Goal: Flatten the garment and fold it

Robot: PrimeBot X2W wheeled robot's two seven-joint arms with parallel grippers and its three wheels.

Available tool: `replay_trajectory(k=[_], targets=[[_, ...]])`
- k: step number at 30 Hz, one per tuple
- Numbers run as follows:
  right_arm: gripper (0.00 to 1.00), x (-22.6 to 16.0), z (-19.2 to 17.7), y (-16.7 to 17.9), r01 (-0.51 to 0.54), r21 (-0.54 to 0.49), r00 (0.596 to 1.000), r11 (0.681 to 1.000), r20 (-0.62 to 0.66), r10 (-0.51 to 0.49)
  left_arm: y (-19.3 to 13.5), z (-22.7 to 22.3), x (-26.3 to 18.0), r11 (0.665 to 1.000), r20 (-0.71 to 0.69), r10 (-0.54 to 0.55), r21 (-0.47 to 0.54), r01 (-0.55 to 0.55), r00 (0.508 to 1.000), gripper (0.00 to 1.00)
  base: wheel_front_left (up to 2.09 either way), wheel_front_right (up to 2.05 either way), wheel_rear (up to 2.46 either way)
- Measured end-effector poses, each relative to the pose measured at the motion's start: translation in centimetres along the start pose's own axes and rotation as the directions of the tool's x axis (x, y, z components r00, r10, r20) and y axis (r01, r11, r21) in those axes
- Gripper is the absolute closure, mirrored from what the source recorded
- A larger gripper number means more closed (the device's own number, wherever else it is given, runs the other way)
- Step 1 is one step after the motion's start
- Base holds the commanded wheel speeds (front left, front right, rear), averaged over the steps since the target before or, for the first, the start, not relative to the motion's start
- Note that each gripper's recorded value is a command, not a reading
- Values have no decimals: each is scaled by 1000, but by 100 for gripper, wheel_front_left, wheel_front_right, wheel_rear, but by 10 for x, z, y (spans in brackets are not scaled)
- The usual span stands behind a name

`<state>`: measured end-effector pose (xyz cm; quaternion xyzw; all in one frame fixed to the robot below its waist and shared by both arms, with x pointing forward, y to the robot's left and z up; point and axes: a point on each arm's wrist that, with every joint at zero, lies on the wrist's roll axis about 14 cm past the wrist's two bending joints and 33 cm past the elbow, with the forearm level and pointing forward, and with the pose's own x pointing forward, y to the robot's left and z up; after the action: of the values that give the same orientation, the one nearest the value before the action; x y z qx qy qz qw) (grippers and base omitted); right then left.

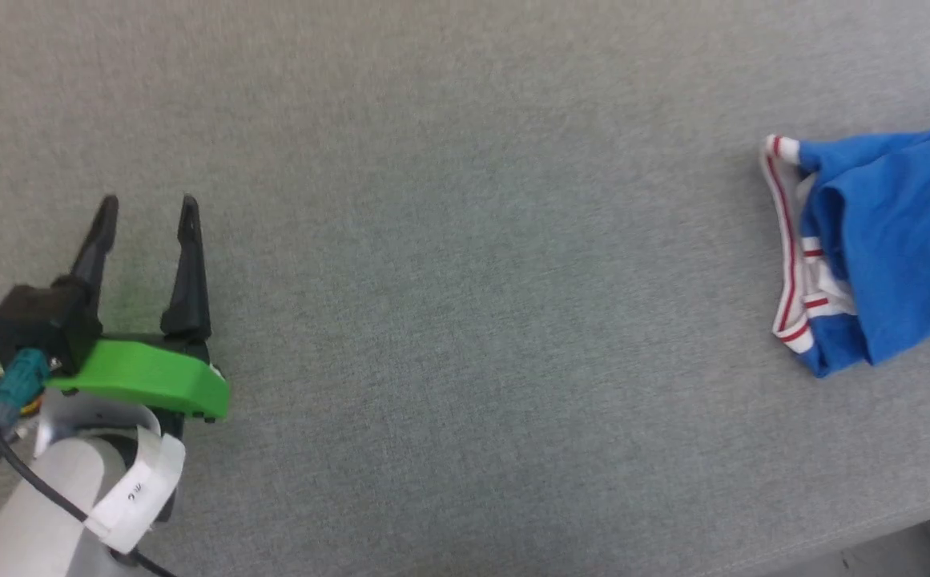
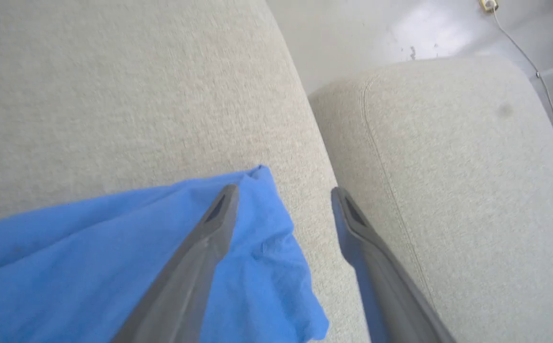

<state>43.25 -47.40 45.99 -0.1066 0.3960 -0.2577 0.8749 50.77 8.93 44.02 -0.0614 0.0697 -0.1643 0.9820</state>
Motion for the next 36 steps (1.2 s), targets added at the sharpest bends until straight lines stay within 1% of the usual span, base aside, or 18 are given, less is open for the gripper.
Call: replay_trajectory(k=[1, 2, 3, 6, 8, 10, 12, 14, 15, 18, 20, 21, 26, 27, 28, 31, 33, 36], targets=[[0, -5, 12, 2, -12, 5, 999, 1000, 43, 12, -1, 1, -2, 1000, 3, 1, -7, -1, 1000, 0, 0, 0, 0], [0, -13, 31, 4, -34, 16, 993, 999, 116, 32, -1, 4, -5, 1000, 10, 6, -21, -6, 1000, 0, 0, 0, 0], [0, -38, 71, 16, -84, -5, 955, 996, 286, 82, -2, 11, -13, 999, 31, 21, -38, -20, 999, 0, 0, 0, 0], [0, -67, 105, 34, -151, -22, 888, 988, 437, 146, -1, 22, -24, 998, 61, 40, -45, -38, 997, 0, 0, 0, 0], [0, -88, 123, 45, -197, -25, 831, 980, 526, 181, 0, 28, -31, 997, 77, 55, -58, -50, 996, 0, 0, 0, 0], [0, -111, 141, 55, -242, -28, 763, 970, 611, 208, 1, 38, -40, 996, 99, 72, -67, -65, 992, 0, 0, 0, 0], [0, -132, 154, 65, -283, -33, 699, 959, 677, 230, 4, 47, -49, 994, 125, 91, -69, -82, 988, 0, 0, 0, 0], [0, -155, 166, 76, -338, -27, 619, 941, 747, 243, 9, 57, -59, 992, 150, 116, -73, -105, 982, 0, 0, 0, 0], [0, -163, 167, 82, -355, -31, 593, 934, 765, 251, 11, 60, -63, 990, 158, 127, -74, -117, 979, 0, 0, 0, 0], [0, -186, 168, 100, -434, -20, 502, 901, 825, 260, 21, 70, -80, 985, 185, 169, -79, -156, 968, 0, 0, 0, 0], [0, -199, 166, 115, -488, -13, 444, 873, 857, 261, 28, 77, -94, 979, 206, 198, -82, -185, 958, 0, 0, 0, 0], [0, -205, 164, 123, -516, -8, 422, 856, 868, 262, 32, 80, -100, 976, 214, 213, -83, -200, 953, 0, 0, 0, 0], [0, -229, 151, 157, -615, -4, 338, 789, 902, 267, 50, 93, -131, 957, 257, 288, -102, -270, 923, 0, 0, 0, 0], [0, -236, 149, 162, -628, -5, 316, 778, 912, 261, 53, 95, -137, 953, 265, 303, -106, -285, 916, 0, 0, 0, 0], [0, -241, 146, 167, -639, -11, 302, 769, 916, 264, 56, 98, -143, 949, 273, 314, -110, -295, 909, 0, 0, 0, 0], [0, -252, 134, 174, -671, 4, 278, 741, 929, 246, 63, 105, -159, 939, 298, 343, -120, -322, 891, 0, 0, 0, 0], [0, -258, 126, 173, -678, 13, 260, 735, 939, 223, 66, 109, -168, 933, 312, 361, -131, -336, 879, 0, 0, 0, 0], [0, -263, 112, 171, -685, 26, 253, 728, 946, 205, 71, 115, -182, 921, 335, 388, -148, -359, 858, 0, 0, 0, 0]])
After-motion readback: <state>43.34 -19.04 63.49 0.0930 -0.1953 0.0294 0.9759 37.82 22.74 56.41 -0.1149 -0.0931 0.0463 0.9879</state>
